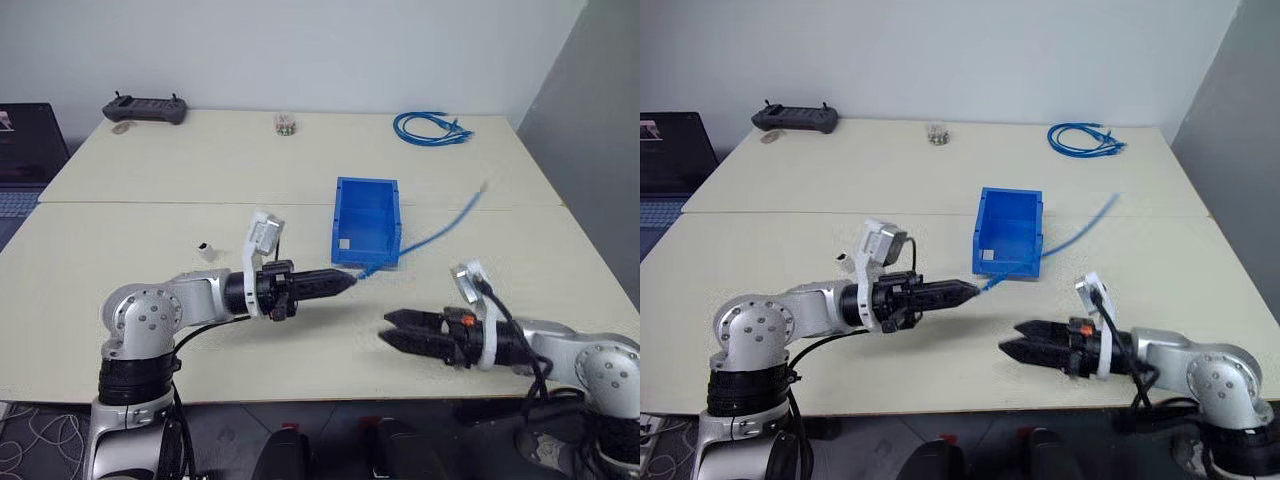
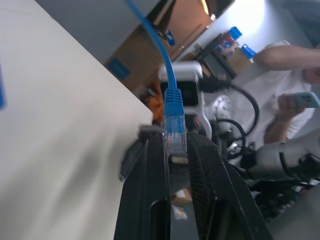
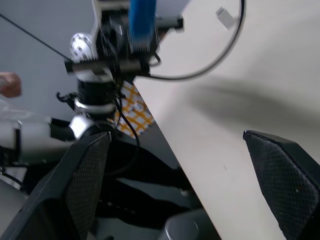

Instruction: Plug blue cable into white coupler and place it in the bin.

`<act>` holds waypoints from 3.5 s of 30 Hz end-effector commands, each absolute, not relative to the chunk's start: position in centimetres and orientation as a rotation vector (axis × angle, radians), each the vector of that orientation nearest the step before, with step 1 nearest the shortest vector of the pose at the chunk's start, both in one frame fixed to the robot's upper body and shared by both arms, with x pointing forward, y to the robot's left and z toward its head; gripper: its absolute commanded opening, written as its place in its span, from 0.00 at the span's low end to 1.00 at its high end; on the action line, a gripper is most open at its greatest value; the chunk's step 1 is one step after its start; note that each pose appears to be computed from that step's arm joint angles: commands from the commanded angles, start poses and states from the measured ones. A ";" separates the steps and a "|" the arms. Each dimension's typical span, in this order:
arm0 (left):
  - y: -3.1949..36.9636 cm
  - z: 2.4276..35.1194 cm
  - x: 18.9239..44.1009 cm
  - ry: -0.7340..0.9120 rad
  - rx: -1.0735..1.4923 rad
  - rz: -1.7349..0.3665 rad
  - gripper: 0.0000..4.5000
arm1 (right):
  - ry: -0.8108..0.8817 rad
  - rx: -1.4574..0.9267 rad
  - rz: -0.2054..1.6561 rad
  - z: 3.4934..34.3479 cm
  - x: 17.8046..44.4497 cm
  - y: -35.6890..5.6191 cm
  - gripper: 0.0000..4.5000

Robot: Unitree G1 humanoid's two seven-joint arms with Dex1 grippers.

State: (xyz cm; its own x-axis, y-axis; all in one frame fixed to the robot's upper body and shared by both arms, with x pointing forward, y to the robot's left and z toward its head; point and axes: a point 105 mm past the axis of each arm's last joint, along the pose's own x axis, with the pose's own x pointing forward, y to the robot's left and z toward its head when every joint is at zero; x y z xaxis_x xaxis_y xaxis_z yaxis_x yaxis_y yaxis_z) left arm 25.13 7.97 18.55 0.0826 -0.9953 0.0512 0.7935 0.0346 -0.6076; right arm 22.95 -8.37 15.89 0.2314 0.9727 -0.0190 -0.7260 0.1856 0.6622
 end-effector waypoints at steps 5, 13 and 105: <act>7.8 19.1 24.2 0.440 -0.570 -1.473 0.05 | 0.447 0.696 1.307 18.8 23.3 -6.8 1.00; 8.0 18.7 23.9 0.453 -0.572 -1.467 0.05 | 0.429 0.695 1.305 19.5 23.8 -5.9 1.00; 21.9 8.7 39.0 0.233 -0.174 0.588 0.20 | 0.402 0.557 1.178 19.3 27.2 -8.3 0.04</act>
